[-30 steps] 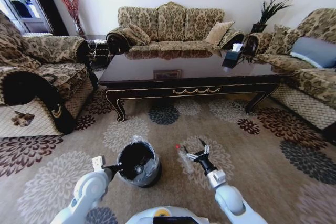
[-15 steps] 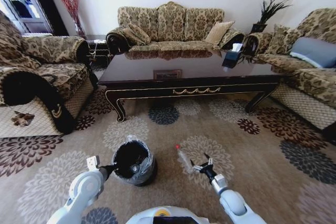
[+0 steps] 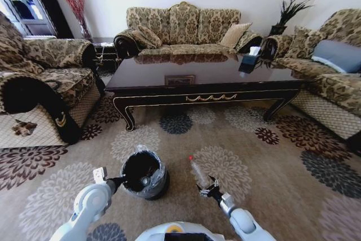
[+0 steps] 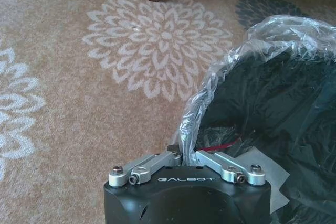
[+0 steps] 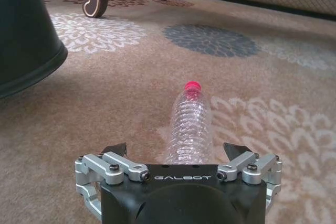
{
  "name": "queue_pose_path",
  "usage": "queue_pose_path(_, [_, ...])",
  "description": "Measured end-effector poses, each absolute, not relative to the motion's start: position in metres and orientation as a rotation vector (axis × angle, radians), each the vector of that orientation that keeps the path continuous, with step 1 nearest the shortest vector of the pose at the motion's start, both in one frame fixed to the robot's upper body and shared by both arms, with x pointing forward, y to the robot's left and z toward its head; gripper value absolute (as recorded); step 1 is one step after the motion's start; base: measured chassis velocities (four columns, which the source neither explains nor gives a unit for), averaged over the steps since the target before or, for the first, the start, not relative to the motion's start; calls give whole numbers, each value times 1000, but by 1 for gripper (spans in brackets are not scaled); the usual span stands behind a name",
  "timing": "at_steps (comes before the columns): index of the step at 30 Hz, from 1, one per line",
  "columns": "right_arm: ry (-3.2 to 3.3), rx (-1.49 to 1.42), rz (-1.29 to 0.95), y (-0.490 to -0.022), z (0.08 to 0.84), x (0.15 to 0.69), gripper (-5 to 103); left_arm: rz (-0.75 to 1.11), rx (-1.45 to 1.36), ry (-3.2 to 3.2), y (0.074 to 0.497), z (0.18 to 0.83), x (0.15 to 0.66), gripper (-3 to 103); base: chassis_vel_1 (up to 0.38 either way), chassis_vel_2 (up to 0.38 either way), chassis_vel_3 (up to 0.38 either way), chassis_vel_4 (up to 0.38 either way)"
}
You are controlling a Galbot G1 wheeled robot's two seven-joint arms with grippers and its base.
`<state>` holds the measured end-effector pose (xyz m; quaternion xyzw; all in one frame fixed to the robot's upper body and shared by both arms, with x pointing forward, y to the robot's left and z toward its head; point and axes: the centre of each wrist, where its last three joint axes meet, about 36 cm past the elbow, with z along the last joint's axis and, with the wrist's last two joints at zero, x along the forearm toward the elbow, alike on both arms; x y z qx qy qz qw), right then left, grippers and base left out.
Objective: Move to the front of the table and pick up the trash from the floor, then place it into the trash bin.
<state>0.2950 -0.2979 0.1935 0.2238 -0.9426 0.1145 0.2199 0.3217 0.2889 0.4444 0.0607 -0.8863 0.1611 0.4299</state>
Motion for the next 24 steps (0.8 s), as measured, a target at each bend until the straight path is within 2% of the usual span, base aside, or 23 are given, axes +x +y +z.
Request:
queue_pose_path(12, [-2584,561,287,-302,162,316,101,397,152,-2209,289,444,321,0,0,0,0,0])
queue_pose_path(13, [-2587,571,289,-302,160,316,97,396,155,-2209,290,444,321,0,0,0,0,0])
queue_pose_path(15, [-2592,585,290,-300,159,316,97,396,157,-2211,291,444,321,0,0,0,0,0])
queue_pose_path(18, [-2604,603,286,-294,156,318,81,396,158,-2212,292,445,322,0,0,0,0,0])
queue_pose_path(19, [-2604,603,286,-294,156,318,81,396,158,-2212,292,445,322,0,0,0,0,0])
queue_pose_path(20, [-2605,605,285,-293,156,318,76,395,155,-2212,291,445,322,0,0,0,0,0])
queue_pose_path(22, [-2606,607,287,-292,155,318,76,395,152,-2210,290,444,322,0,0,0,0,0])
queue_pose_path(23, [-2606,611,292,-292,155,318,65,396,149,-2208,289,444,321,0,0,0,0,0])
queue_pose_path(24, [-2606,612,293,-293,155,318,65,396,148,-2207,288,444,321,0,0,0,0,0])
